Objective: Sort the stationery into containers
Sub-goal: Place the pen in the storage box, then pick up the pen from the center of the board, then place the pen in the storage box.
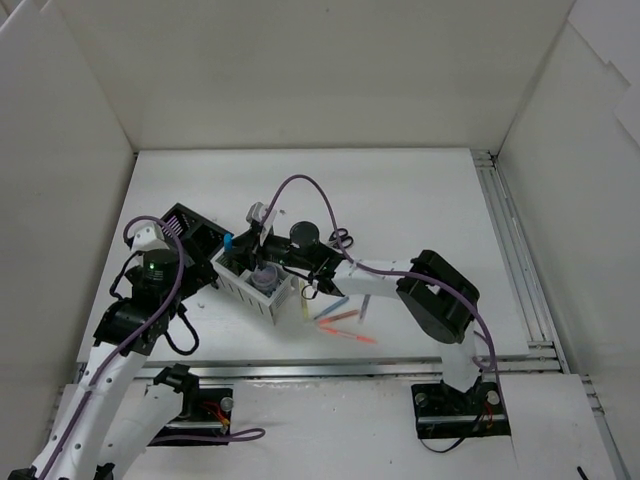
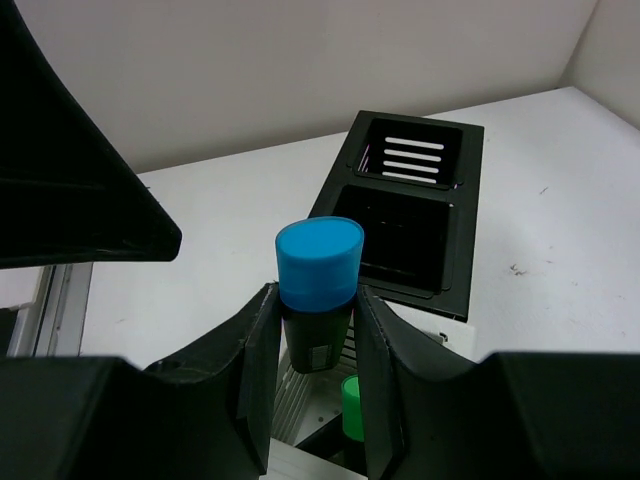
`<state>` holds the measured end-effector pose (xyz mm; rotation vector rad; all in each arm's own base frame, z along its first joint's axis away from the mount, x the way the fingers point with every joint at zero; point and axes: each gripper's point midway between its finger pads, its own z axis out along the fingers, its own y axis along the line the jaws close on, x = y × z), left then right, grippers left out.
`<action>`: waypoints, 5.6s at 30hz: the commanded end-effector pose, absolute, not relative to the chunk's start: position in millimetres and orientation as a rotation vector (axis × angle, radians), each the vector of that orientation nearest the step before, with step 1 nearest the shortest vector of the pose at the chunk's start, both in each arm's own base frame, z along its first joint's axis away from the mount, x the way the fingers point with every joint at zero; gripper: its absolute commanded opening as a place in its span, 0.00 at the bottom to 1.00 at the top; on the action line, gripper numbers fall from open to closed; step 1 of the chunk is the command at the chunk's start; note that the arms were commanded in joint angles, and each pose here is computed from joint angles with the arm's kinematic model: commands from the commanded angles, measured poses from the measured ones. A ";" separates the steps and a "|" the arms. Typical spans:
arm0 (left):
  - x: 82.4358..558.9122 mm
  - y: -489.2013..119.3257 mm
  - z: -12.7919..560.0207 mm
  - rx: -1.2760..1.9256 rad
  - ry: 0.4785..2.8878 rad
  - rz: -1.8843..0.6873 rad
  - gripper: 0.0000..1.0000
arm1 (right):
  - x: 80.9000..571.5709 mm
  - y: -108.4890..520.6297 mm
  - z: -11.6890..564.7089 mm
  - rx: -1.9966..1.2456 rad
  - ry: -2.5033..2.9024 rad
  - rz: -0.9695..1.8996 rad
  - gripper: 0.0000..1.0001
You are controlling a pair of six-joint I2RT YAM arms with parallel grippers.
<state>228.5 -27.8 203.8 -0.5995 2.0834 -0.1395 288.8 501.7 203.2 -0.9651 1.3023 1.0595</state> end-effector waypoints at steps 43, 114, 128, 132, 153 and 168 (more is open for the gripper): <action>269.2 -274.5 254.9 0.498 2.063 -0.476 0.99 | 285.7 60.7 214.4 0.447 1.838 0.026 0.98; 218.8 -164.9 217.1 -0.030 2.293 0.081 0.99 | 242.2 168.4 5.7 -2.681 1.419 0.583 0.65; 221.9 -161.6 215.7 -0.046 2.289 0.136 1.00 | 244.5 159.2 -7.5 -2.730 1.400 0.533 0.00; 219.0 -156.6 223.1 -0.064 2.266 0.095 0.99 | 245.7 154.4 3.5 -2.731 1.353 0.495 0.00; 235.4 -189.2 331.9 0.076 1.712 -0.446 1.00 | 311.7 307.1 280.6 -1.562 1.180 0.950 0.00; 235.5 -175.7 360.4 0.012 1.609 -0.477 0.99 | 347.0 363.9 374.7 -0.692 1.212 0.978 0.00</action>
